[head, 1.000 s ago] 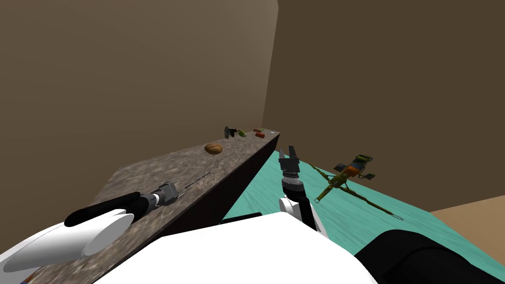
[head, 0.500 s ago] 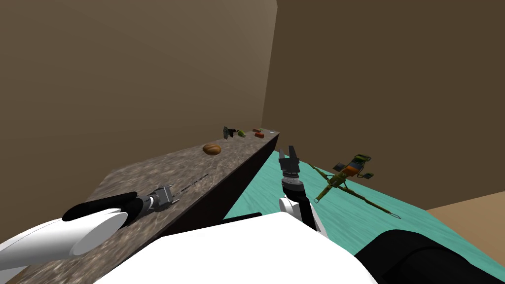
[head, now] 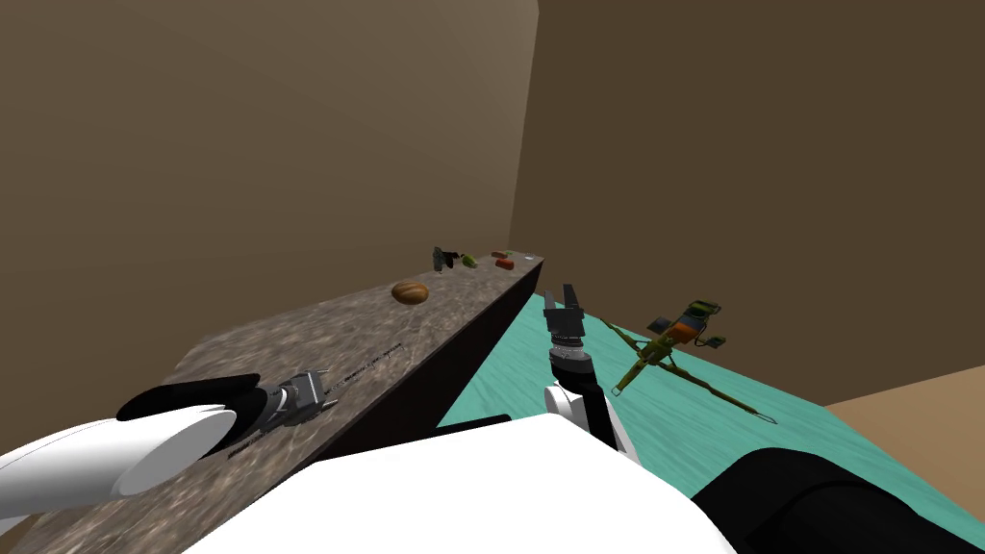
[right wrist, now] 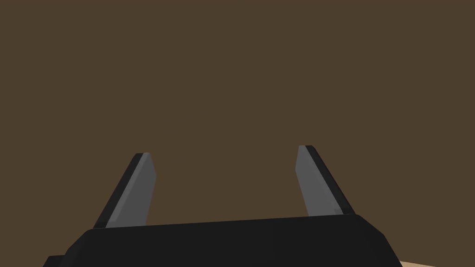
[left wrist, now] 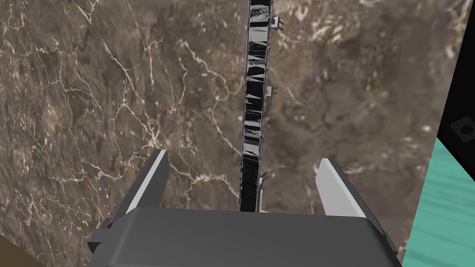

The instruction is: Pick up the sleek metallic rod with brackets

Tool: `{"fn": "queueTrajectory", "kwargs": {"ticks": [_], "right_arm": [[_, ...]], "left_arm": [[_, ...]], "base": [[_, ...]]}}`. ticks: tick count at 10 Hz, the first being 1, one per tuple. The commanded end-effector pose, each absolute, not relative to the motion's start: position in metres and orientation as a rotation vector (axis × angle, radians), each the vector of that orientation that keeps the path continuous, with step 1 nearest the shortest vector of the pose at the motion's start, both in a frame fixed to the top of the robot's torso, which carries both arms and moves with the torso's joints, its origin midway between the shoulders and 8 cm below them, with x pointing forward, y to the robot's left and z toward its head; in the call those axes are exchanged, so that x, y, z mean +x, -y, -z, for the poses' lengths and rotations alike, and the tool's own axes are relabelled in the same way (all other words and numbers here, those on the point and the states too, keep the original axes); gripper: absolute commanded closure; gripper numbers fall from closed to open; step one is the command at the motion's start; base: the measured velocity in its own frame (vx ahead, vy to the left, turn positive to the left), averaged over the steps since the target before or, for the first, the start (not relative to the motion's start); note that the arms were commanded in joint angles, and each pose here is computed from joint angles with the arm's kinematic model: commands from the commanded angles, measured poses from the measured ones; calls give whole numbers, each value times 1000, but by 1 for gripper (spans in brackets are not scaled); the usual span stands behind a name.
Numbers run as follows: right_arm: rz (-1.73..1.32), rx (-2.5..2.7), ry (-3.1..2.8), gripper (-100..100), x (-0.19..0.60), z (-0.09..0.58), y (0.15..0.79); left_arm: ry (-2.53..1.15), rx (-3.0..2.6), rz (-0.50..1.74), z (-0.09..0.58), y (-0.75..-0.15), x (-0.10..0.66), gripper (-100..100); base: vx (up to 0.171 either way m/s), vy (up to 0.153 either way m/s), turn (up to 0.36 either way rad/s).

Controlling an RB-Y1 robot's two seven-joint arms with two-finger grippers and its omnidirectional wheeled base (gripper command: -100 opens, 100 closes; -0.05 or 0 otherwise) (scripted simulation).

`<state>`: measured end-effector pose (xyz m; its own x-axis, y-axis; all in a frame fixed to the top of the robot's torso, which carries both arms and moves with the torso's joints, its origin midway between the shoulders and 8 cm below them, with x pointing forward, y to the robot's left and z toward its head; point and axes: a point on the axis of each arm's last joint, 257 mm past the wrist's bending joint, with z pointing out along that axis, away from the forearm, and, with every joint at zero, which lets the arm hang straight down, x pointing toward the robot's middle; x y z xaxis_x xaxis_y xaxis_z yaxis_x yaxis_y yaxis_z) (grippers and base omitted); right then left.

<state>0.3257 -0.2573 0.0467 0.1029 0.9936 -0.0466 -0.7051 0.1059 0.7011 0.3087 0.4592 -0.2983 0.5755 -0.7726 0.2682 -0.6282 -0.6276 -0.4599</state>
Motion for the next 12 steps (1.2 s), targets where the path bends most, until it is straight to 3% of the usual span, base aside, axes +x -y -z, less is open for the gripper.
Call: {"fn": "queueTrajectory", "kwargs": {"ticks": [1, 6, 7, 8, 11, 12], "right_arm": [[-1369, 597, -603, 0, 326, -47, 257], [-1369, 597, -603, 0, 326, -47, 257], [-1369, 597, -603, 0, 326, -47, 257], [-1369, 597, -603, 0, 326, -47, 257], [-1369, 597, -603, 0, 326, -47, 257], [-1369, 597, -603, 0, 326, -47, 257]], "left_arm": [[-1131, -2543, 589, 300, -464, 299, -100], [-1109, -2604, 502, 300, -471, 286, -100], [-1107, -2608, 497, 300, -472, 285, 0], [-1099, -2610, 497, 309, -476, 285, -100], [-1092, -2614, 495, 316, -478, 284, -100], [-1092, -2612, 496, 317, -478, 284, 100]], "base": [[35, -10, -31], [25, -9, -17], [0, 0, 0], [7, -4, -39], [11, -4, -34], [0, 0, 0]]}}
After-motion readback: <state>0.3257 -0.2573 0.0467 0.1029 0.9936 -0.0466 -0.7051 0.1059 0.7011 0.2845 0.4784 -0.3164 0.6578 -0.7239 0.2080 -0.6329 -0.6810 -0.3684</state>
